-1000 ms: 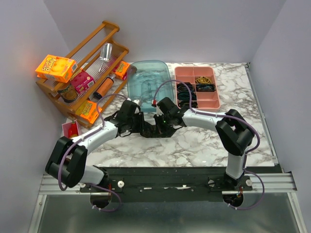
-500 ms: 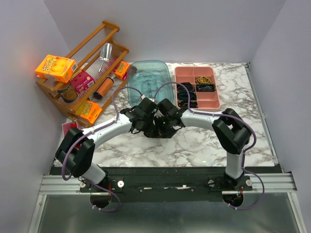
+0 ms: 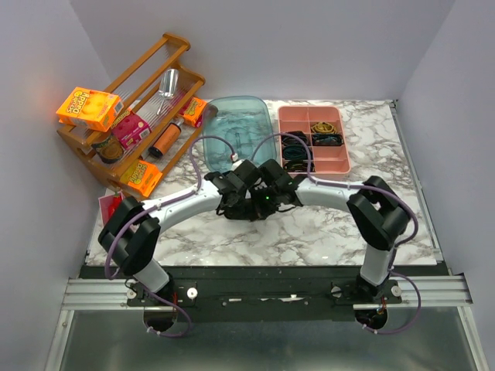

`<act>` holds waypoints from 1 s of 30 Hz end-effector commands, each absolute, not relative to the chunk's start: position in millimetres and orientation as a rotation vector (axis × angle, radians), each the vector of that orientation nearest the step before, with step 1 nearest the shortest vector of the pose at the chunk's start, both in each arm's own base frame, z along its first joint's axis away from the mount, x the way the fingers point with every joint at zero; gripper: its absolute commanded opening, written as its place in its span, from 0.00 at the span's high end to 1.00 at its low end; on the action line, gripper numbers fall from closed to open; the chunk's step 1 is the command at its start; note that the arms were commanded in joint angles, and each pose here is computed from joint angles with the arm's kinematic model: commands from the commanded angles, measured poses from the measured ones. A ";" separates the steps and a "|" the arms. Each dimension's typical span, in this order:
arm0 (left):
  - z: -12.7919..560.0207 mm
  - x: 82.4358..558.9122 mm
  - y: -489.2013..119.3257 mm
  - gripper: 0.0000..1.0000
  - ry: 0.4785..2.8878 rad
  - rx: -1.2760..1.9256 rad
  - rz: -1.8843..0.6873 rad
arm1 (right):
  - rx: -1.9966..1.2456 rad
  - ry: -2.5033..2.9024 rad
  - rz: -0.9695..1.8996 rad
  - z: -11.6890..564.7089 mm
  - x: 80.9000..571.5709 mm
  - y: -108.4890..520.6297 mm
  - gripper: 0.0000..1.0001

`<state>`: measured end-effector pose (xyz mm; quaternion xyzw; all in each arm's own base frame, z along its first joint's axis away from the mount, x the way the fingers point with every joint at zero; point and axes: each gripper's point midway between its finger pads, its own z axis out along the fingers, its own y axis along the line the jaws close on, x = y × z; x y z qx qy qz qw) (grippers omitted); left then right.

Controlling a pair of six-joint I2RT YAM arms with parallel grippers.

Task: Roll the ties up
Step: Roll the tie at the center of the board.

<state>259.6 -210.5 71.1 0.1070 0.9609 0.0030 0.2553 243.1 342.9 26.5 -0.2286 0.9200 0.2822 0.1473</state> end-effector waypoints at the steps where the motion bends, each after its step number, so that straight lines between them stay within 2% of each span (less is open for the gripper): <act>1: 80.1 266.0 -186.4 0.91 2.566 0.328 0.228 | -0.572 2.506 0.940 72.0 254.8 331.6 0.99; 16: 80.3 270.4 -161.5 0.95 2.472 0.454 0.784 | -0.391 2.565 0.752 50.5 272.3 254.8 0.98; 30: 68.9 277.1 -200.7 0.93 2.444 0.568 0.815 | -0.365 2.592 0.731 39.8 268.7 244.3 0.98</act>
